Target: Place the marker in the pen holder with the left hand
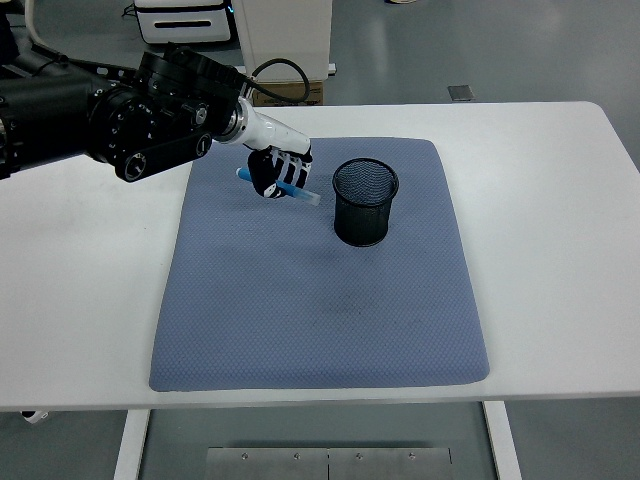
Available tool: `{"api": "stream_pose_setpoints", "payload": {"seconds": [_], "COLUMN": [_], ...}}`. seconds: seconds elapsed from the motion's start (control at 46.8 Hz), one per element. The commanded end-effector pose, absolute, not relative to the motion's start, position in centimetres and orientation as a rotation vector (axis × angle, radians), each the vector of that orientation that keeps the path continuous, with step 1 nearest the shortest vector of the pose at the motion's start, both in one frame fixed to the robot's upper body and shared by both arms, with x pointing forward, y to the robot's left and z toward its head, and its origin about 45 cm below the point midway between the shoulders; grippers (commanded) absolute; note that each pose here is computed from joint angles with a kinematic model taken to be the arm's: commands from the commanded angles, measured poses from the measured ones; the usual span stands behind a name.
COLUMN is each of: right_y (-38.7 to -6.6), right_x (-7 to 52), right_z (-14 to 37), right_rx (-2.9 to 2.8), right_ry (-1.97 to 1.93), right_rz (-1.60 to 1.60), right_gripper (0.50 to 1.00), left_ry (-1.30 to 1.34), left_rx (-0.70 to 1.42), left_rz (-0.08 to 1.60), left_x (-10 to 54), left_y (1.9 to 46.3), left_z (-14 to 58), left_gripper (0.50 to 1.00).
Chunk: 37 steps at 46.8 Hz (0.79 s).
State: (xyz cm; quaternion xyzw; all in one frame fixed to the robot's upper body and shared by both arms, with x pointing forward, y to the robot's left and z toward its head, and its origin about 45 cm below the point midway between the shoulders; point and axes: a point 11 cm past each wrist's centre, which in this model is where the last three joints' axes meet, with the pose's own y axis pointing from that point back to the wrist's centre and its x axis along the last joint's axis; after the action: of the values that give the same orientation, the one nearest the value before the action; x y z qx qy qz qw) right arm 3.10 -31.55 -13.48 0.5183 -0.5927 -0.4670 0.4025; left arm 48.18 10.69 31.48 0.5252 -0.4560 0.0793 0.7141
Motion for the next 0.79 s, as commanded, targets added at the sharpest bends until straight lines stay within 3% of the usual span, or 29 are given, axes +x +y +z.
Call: {"api": "stream_pose_setpoints", "payload": {"seconds": [0.0,0.769], "right_y": [-31.5,-31.5], "right_x": [3.1,3.1], "right_z": [-13.5,-13.5], "right_rx": [1.31,1.311], "right_ry": [-1.498,-1.497], "right_rz": [-1.18,-1.181], "right_gripper": [1.0,1.0], "left_ry": [-1.014,-1.035], "left_rx": [1.149,1.01], "left_rz": [0.182,0.19], "left_x": [48.2,47.3], "left_y": [10.3,5.3], "left_z": [31.9,35.0], "left_gripper": [0.5,0.5]}}
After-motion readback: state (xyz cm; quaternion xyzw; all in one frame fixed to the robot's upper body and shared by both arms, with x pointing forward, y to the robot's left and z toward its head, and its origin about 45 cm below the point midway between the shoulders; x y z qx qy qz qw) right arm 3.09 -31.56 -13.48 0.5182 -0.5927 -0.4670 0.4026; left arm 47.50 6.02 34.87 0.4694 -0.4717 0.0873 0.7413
